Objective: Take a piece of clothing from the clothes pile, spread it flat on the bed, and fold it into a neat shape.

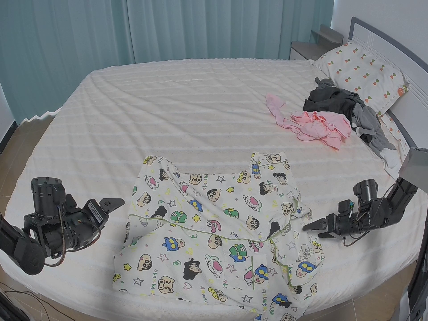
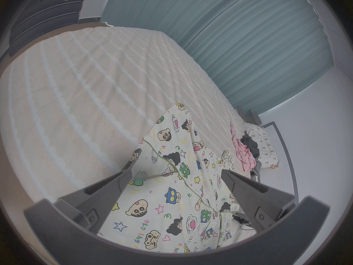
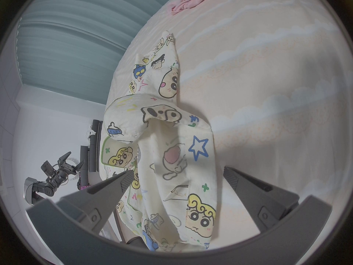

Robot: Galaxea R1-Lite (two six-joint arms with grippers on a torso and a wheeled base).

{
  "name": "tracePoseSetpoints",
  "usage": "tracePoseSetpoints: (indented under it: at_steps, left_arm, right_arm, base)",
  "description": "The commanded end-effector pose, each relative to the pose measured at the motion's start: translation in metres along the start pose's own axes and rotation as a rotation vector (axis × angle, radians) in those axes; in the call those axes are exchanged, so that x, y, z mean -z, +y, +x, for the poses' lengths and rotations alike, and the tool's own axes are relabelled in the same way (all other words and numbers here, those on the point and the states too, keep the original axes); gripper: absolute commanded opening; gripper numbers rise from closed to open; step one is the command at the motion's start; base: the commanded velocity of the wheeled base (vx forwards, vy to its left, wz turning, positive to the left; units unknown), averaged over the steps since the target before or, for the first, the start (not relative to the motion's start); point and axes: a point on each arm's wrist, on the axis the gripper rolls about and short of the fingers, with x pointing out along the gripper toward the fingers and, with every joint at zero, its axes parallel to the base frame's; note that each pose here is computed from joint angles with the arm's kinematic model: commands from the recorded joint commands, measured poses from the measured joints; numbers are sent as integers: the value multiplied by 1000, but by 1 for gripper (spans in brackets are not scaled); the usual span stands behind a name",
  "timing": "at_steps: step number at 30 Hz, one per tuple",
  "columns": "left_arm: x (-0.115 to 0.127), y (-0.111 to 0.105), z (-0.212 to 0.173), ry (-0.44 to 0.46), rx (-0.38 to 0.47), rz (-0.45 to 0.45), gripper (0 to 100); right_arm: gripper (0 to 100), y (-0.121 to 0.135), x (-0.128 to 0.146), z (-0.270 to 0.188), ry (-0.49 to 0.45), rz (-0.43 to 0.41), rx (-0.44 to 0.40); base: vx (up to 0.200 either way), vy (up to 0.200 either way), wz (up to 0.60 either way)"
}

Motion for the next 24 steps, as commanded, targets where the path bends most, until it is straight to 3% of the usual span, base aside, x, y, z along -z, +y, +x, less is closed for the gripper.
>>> tracePoseSetpoints:
  at_steps: [1, 16, 21, 24]
  left_arm:
    - [0, 0, 0, 1, -2, -1, 100]
    - [4, -8, -3, -28, 1, 26, 100]
    - [4, -8, -3, -37, -5, 30, 100]
    - [4, -7, -3, -46, -23, 70, 100]
  right_arm:
    - [0, 1, 0, 2, 3, 0, 0]
    - [0, -1, -3, -7, -26, 44, 20]
    - [0, -7, -15, -30, -112, 48, 39]
    - [0, -20, -27, -59, -219, 63, 105]
  base:
    - [0, 0, 0]
    - [0, 0, 0]
    - [0, 0, 0]
    - [0, 0, 0]
